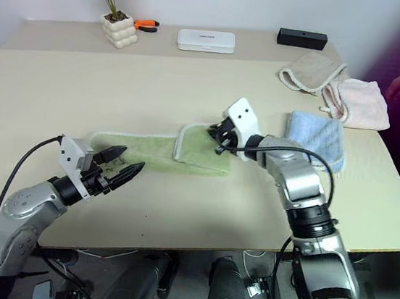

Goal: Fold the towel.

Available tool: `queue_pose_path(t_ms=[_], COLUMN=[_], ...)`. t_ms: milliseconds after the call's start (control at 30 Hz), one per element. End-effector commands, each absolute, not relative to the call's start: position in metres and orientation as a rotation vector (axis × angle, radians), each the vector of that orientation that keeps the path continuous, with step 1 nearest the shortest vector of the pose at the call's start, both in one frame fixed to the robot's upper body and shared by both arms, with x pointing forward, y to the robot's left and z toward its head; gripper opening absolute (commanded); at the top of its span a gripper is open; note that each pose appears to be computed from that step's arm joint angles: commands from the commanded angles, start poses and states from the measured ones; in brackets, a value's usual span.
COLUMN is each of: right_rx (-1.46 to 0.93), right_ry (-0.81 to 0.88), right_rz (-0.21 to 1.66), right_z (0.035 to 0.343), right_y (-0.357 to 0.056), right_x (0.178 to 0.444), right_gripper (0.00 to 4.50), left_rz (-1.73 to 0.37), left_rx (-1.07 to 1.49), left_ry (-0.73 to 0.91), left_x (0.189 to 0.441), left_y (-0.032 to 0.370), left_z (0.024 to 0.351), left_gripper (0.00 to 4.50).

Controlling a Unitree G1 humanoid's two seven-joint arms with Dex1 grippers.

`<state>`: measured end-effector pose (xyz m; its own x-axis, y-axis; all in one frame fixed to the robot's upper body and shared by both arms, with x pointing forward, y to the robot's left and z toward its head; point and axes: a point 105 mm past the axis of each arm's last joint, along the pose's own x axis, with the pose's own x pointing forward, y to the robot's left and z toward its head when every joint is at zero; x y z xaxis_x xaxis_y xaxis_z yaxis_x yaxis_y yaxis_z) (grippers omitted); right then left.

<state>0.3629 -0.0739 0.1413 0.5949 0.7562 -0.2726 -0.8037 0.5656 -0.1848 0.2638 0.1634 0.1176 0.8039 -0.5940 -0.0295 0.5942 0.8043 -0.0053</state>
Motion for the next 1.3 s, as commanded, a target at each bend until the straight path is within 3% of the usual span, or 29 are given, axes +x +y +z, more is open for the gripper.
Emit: queue_pose_path(t_ms=[33,200,267,300,367,500,600,800,1133,1233,1300], right_rx=[-0.362,-0.430,-0.286,-0.231,-0.218,-0.306,-0.346,-0.347,-0.345,-0.358,-0.359], right_ry=[0.160,0.181,0.101,0.056,-0.036,-0.161,-0.200,-0.216,-0.241,-0.236,-0.234], right_rz=[1.029,1.037,1.025,1.030,1.079,1.212,1.256,1.316,1.312,1.302,1.296], right_z=[0.118,0.101,0.133,0.150,0.176,0.205,0.210,0.206,0.209,0.207,0.206], right_y=[-0.057,-0.056,-0.053,-0.052,-0.048,-0.038,-0.033,-0.021,-0.016,-0.018,-0.018], right_x=[0.350,0.348,0.355,0.357,0.353,0.335,0.329,0.319,0.314,0.314,0.313], right_gripper=[0.06,0.06,0.06,0.29,0.87,2.85,4.32,4.32,4.32,4.37,4.37], left_rz=[-0.605,-0.559,-0.495,-0.458,-0.384,-0.257,-0.126,0.067,0.099,0.132,0.159], left_rx=[-0.005,-0.012,-0.049,-0.083,-0.173,-0.448,-0.629,-0.919,-1.154,-1.167,-1.173], left_ry=[-0.008,0.003,0.006,0.012,0.040,0.088,0.123,0.145,0.255,0.263,0.258], left_x=[0.260,0.253,0.247,0.244,0.235,0.211,0.202,0.219,0.256,0.259,0.260], left_y=[0.166,0.174,0.181,0.185,0.195,0.203,0.212,0.224,0.197,0.200,0.206], left_z=[0.128,0.128,0.129,0.129,0.127,0.120,0.112,0.105,0.094,0.090,0.088], left_gripper=[3.52,3.52,3.52,3.52,3.52,4.50,4.50,4.50,4.50,3.69,2.66])
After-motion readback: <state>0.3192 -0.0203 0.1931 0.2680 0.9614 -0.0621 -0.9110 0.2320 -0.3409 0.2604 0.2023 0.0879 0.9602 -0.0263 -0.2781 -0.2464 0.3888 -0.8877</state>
